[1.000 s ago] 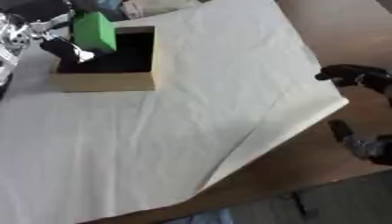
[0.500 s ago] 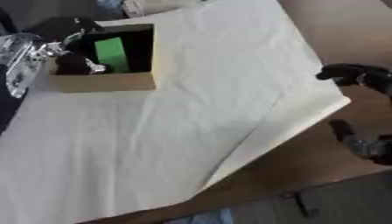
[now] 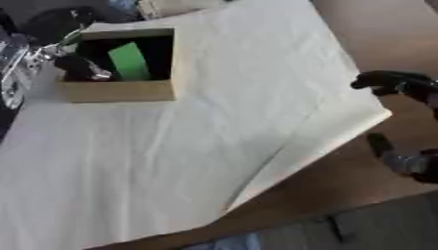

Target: Pick up objects on the table and place them in the box.

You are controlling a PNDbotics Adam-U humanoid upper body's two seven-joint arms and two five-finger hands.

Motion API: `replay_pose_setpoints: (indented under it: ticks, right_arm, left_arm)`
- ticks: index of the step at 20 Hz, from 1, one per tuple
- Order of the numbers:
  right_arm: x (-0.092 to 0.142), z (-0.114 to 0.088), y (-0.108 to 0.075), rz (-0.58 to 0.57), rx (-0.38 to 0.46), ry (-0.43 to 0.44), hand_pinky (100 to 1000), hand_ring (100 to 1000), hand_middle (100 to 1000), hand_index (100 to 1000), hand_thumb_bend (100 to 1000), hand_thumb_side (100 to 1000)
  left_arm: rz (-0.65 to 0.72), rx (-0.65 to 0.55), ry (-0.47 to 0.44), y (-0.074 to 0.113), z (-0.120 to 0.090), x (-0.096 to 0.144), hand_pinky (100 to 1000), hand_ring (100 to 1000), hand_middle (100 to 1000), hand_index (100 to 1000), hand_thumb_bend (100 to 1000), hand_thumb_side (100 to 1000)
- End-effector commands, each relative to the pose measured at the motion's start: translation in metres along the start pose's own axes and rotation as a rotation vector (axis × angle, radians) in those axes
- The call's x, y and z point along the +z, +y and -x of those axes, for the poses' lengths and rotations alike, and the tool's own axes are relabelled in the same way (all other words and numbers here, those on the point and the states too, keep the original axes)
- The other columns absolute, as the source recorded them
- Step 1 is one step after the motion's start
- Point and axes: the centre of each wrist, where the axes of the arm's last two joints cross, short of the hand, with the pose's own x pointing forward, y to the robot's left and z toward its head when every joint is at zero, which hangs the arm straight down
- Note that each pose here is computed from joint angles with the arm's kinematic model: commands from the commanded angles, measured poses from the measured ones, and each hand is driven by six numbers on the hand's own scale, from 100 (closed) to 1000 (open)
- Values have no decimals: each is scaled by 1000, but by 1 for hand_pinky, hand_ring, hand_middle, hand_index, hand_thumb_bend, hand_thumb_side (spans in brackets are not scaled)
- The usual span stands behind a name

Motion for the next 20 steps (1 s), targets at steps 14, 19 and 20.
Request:
replay_pose_setpoints:
  ticks: [14,19,20]
  right_arm:
    - [7,-3,-11,43,51,26,884,1000,884,1000,100,190]
    - [6,-3,-11,47,52,23,884,1000,884,1000,100,190]
    - [6,-4,-11,46,52,21,884,1000,884,1000,100,190]
  left_arm:
    - [-324,16,-196,40,32,78,815,761,770,910,647,731]
    - [-369,101,-232,28,17,101,816,761,770,910,639,732]
    - [-370,111,-233,30,15,105,816,761,770,910,639,732]
